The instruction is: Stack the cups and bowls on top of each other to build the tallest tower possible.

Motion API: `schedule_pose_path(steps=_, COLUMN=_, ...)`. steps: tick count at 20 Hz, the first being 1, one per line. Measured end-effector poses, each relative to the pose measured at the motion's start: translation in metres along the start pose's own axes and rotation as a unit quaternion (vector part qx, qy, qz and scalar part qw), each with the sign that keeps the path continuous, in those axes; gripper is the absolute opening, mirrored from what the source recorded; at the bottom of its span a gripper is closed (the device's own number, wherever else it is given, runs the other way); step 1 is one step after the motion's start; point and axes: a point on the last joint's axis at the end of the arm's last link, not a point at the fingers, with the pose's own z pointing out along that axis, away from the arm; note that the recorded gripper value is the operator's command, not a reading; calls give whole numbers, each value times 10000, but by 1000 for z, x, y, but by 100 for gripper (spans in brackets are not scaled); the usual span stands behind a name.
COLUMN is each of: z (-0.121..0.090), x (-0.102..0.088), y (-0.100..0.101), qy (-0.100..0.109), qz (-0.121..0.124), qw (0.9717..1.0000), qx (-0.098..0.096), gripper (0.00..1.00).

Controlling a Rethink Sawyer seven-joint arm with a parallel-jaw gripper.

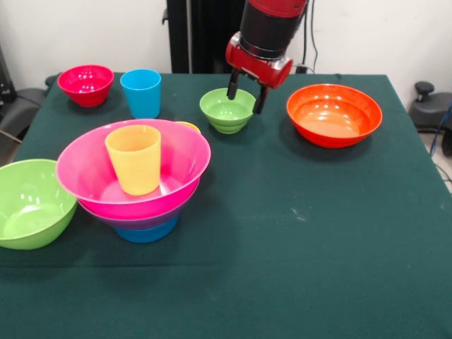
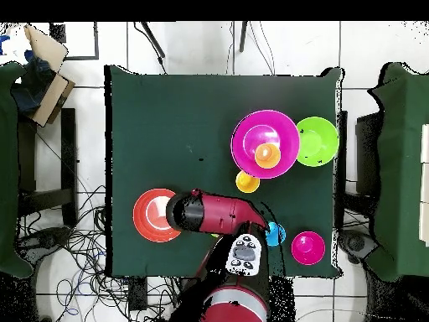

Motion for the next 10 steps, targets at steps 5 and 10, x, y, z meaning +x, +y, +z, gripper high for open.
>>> schedule_pose_path(steps=5, z=10, x=8, y=-3, qy=-118, qz=-7, qw=9999, qx=-63, gripper=100)
schedule_pose_path(steps=10, z=20, x=16, y=-10, qy=-162, qz=7, qw=9998, qx=-85, gripper=100)
